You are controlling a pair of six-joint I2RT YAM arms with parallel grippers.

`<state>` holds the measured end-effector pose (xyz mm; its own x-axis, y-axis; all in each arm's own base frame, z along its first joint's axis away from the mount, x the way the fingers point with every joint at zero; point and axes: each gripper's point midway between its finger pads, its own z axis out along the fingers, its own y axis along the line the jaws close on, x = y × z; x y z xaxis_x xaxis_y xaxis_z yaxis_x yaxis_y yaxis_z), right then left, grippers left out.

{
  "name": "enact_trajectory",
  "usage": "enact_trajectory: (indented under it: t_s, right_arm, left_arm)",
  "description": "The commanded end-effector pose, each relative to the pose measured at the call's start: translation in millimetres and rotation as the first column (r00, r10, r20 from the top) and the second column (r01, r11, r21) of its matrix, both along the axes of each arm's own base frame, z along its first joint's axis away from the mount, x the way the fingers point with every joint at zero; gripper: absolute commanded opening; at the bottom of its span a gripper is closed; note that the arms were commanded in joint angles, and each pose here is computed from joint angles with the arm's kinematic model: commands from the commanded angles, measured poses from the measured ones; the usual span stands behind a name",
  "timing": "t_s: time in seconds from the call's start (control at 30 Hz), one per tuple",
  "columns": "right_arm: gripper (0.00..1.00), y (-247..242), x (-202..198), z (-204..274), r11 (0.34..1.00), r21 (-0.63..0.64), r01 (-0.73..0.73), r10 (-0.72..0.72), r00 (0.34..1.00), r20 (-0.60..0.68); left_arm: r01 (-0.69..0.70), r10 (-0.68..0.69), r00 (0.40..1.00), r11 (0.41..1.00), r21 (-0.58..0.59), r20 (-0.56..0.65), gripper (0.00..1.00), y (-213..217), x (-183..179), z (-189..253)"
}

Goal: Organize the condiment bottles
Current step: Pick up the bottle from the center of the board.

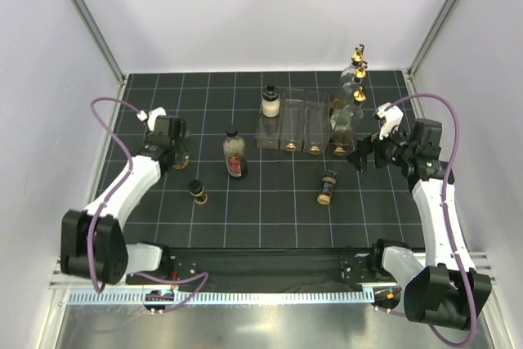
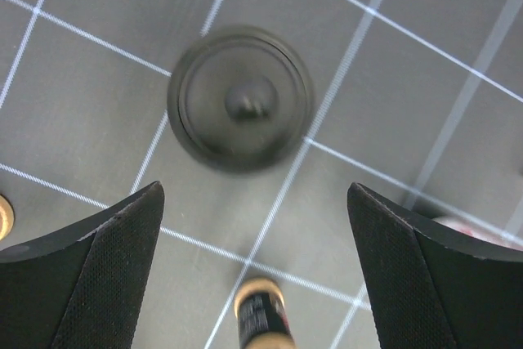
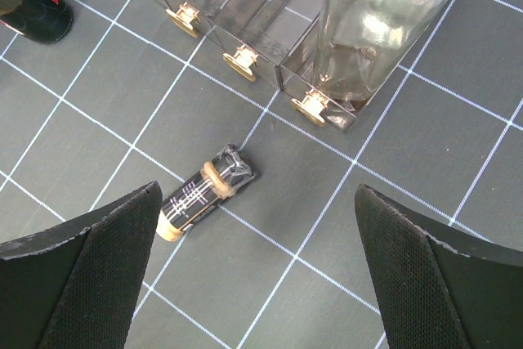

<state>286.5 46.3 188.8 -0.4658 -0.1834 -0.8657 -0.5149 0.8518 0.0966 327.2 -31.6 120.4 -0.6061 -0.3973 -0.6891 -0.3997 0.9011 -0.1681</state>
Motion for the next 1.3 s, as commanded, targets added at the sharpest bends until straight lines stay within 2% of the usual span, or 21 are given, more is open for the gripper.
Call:
enact_trajectory:
  t_s: [0.0, 0.17, 0.37, 0.47, 0.57, 0.6, 0.67, 0.7, 0.77, 0.9, 1.07, 1.27]
  right_arm:
    - [1.0, 0, 3, 13, 1.0, -0.021, -0.008, 0.009, 0.998, 0.057]
    - [1.0, -1, 3, 12, 1.0, -0.024, -0.006, 0.008, 0.998, 0.055]
    - [1.0, -2, 3, 12, 1.0, -0.026, -0.002, 0.004, 0.999, 0.054]
    - [1.0, -2, 4, 12, 1.0, -0.028, -0.002, 0.003, 0.998, 0.055]
    - [1.0, -2, 4, 12, 1.0, -0.028, -0.002, 0.003, 0.998, 0.057]
    - [1.0, -2, 3, 12, 1.0, -0.027, -0.001, 0.003, 0.998, 0.056]
    - [1.0, -2, 3, 13, 1.0, -0.028, -0.001, 0.003, 0.998, 0.059]
    - [1.0, -2, 3, 12, 1.0, -0.028, -0.002, 0.003, 0.998, 0.057]
    - [1.0, -2, 3, 15, 1.0, -0.029, 0.001, 0.001, 0.998, 0.065]
    - [1.0, -2, 2, 16, 1.0, -0.027, -0.001, 0.003, 0.998, 0.07]
    - [1.0, -2, 3, 15, 1.0, -0.03, -0.002, 0.004, 0.998, 0.066]
    - [1.0, -2, 2, 15, 1.0, -0.031, -0.004, 0.006, 0.998, 0.068]
  left_arm:
    - [-0.115, 0.112, 0.99, 0.993, 0.035, 0.09, 0.89, 14, 35, 16]
    - [-0.178, 0.171, 0.982, 0.98, 0.087, 0.081, 0.88, 26, 51, 12]
    - [-0.193, 0.191, 0.981, 0.977, 0.091, 0.035, 0.84, 35, 68, -3]
    - [-0.194, 0.193, 0.981, 0.977, 0.085, 0.022, 0.77, 36, 72, -6]
    - [-0.193, 0.192, 0.981, 0.978, 0.079, 0.016, 0.64, 36, 74, -8]
    - [-0.192, 0.191, 0.981, 0.979, 0.075, 0.017, 0.51, 36, 74, -7]
    - [-0.185, 0.184, 0.983, 0.98, 0.078, 0.018, 0.4, 37, 74, -5]
    - [-0.179, 0.178, 0.984, 0.981, 0.078, 0.02, 0.28, 36, 74, -4]
    - [-0.139, 0.136, 0.99, 0.987, 0.08, 0.031, 0.11, 34, 75, 4]
    - [0.03, -0.034, 0.997, 0.998, 0.059, 0.068, 0.0, 14, 81, 26]
    - [0.232, -0.237, 0.96, 0.971, 0.051, 0.146, 0.0, -12, 89, 62]
    - [0.386, -0.389, 0.898, 0.921, 0.053, 0.208, 0.0, -34, 98, 95]
